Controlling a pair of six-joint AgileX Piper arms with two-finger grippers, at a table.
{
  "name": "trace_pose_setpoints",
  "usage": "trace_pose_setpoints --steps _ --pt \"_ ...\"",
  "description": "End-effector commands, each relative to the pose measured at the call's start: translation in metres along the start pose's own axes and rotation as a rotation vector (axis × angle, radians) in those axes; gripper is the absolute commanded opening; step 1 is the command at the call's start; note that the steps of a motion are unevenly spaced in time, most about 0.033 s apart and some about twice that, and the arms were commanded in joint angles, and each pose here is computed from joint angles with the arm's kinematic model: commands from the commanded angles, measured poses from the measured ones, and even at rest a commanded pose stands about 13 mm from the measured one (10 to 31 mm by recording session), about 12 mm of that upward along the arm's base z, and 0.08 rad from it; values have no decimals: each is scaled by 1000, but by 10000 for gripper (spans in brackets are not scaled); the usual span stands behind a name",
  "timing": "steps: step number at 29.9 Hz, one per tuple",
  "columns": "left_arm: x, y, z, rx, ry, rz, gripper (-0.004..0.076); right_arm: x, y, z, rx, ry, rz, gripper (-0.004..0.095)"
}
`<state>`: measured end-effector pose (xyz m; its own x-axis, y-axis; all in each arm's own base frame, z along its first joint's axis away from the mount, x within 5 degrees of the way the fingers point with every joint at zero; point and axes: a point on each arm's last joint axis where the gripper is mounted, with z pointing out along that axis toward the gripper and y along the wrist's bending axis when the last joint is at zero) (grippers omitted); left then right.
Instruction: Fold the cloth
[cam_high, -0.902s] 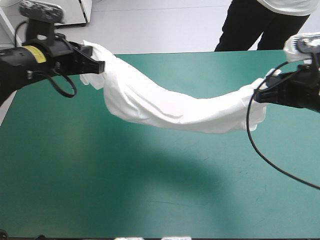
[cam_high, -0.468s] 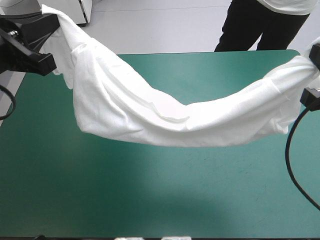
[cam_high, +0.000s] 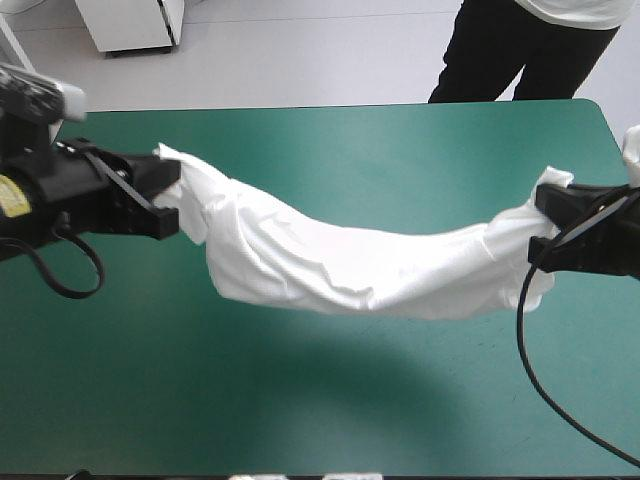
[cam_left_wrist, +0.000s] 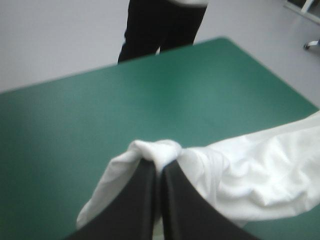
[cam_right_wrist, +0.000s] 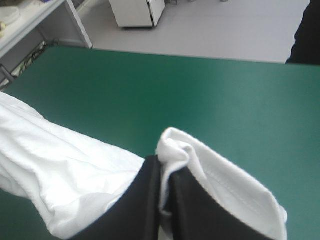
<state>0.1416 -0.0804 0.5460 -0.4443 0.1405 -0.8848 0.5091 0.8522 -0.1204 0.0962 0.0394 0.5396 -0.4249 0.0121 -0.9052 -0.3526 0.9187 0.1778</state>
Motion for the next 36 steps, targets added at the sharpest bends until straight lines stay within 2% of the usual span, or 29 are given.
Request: trace_pose_setpoints --steps 1,6,12,16,22,30,31,33,35,36 --pt "33 7 29 -17 169 -37 -10 17 -7 20 8 88 27 -17" --pt "75 25 100 -85 285 -50 -10 62 -35 85 101 313 61 -17" --pt "110 44 182 -139 473 -39 -10 101 -62 163 156 438 97 -17" --pt "123 52 227 -148 514 -40 -10 111 -75 205 170 479 117 -17" --pt "146 60 270 -154 597 -46 -10 132 -91 256 187 579 145 -17" --pt "158 66 292 -173 621 -42 -9 150 -102 287 208 634 184 -9" --pt "158 66 292 -180 618 -47 -3 151 -102 288 208 643 188 18" --pt "158 66 292 -176 620 -53 59 151 -101 287 205 661 185 143" --pt "155 65 291 -169 632 -66 171 149 -101 285 205 679 181 312" --pt "153 64 289 -166 643 -68 264 147 -100 284 202 693 181 437"
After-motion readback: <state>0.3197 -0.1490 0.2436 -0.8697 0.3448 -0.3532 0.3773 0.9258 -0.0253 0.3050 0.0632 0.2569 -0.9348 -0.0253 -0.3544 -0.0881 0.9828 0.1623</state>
